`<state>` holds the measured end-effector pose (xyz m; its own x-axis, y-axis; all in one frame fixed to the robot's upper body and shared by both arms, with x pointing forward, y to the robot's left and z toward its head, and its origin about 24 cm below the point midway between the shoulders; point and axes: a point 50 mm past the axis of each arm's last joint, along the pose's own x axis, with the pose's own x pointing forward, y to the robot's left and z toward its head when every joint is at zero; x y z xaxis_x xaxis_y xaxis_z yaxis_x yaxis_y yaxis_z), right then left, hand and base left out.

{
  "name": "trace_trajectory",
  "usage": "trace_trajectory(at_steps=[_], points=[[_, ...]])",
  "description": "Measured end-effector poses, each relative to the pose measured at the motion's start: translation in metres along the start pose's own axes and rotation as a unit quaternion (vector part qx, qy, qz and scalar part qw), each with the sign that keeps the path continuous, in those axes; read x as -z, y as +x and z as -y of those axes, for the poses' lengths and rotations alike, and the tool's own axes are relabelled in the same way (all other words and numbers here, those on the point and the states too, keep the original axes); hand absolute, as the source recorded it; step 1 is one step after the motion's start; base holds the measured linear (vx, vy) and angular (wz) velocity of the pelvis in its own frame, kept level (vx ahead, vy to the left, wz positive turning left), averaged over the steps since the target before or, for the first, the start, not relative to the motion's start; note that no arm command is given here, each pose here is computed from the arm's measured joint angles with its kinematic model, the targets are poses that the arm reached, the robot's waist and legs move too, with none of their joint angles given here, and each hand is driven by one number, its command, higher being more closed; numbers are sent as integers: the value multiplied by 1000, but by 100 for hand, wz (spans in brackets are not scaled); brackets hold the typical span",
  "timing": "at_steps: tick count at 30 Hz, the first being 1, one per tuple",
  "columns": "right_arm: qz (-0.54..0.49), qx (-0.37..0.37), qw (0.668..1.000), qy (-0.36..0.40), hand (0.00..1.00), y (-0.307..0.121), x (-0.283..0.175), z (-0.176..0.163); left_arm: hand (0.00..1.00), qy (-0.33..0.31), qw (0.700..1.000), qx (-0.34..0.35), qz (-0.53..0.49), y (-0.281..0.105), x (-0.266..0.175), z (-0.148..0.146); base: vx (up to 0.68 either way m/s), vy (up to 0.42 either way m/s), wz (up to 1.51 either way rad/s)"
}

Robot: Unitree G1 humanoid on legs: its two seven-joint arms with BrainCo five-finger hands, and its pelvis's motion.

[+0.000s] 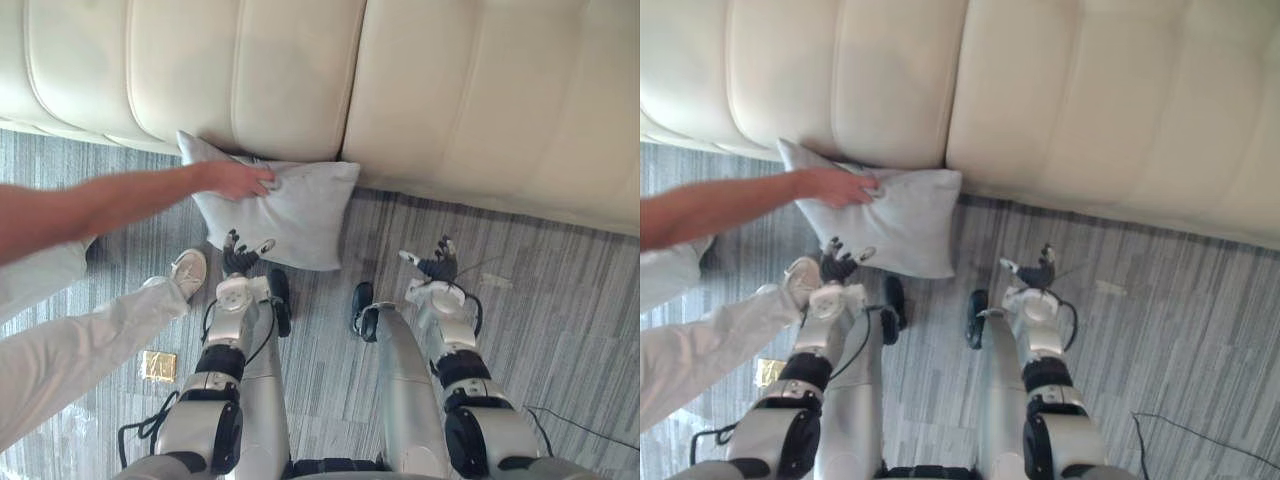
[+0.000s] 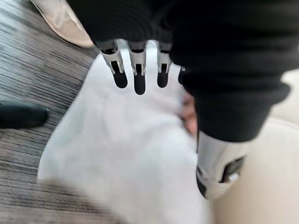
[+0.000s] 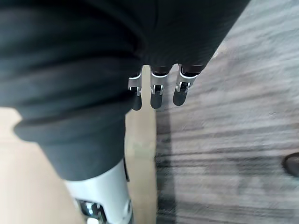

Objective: Pick up cushions and gather them together orderly.

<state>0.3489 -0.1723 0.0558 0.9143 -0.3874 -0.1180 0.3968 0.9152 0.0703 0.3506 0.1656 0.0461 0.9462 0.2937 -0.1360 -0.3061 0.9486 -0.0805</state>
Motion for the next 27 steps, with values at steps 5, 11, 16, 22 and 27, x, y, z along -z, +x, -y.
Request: trace_trajectory(at_steps=[5,11,16,22,27], points=[[5,-13,1000,-9,0,-1,-2,-7,0,7,1000,27,1,-5,2,19,13,-7,1],[-18,-20,999,-31,0,-12,20,-4,0,22,999,42,-23,-18,22,28,5,-31,4],[-67,-11,997,-43,0,-31,57,11,0,30,997,37,-68,-35,54,21,0,0,0],[-156,11,985,-70,0,-74,116,49,0,53,987,27,-151,-71,109,-6,0,0,0],[-239,18,965,-104,0,-122,160,79,0,77,969,8,-233,-108,153,-37,18,-5,2]])
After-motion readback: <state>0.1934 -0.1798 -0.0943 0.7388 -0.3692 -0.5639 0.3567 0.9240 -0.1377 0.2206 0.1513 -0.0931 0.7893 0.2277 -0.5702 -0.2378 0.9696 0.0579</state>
